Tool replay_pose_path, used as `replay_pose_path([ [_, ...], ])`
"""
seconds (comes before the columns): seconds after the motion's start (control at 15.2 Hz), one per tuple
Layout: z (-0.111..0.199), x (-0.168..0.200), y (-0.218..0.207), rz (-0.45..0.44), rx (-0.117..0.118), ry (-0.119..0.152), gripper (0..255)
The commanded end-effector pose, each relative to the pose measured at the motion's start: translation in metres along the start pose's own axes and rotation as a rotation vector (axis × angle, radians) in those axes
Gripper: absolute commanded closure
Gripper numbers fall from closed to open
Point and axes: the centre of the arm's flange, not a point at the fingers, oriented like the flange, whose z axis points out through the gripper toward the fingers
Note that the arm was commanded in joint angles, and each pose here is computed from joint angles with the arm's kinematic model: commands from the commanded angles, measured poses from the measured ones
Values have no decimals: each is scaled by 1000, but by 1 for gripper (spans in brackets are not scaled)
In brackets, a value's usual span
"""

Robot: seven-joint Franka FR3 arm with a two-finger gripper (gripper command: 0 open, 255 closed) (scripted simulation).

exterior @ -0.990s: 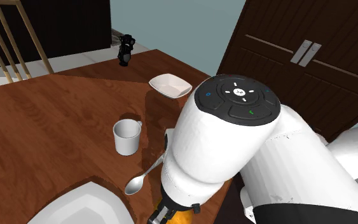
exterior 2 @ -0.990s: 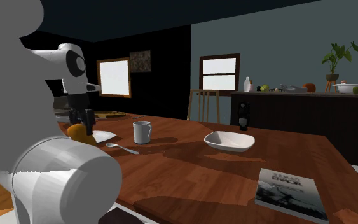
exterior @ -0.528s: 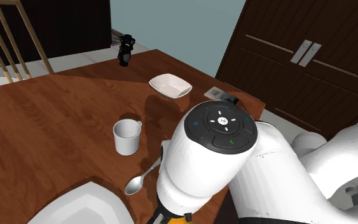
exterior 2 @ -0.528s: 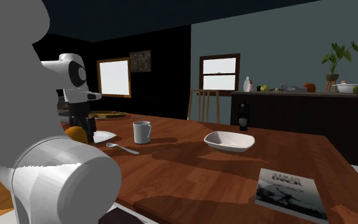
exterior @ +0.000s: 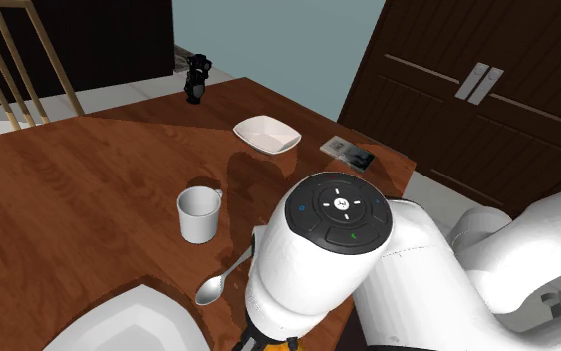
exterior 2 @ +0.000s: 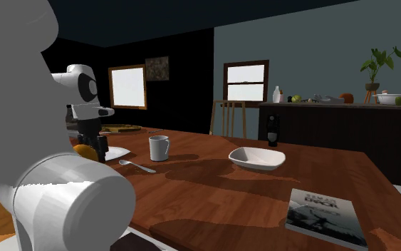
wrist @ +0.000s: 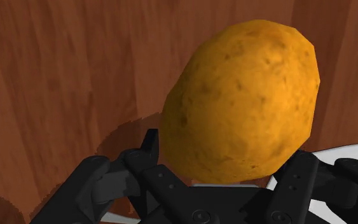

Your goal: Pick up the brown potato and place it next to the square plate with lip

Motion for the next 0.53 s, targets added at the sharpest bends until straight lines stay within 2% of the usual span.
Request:
replay_pose_path([
  [0.0,2,-1,0,-1,-1,-4,255],
  [0.07,2,-1,1,-1,-1,-4,0],
  [0.4,2,-1,0,-1,-1,-4,0],
  [0.46,-11,-1,0,-1,-1,-4,0],
])
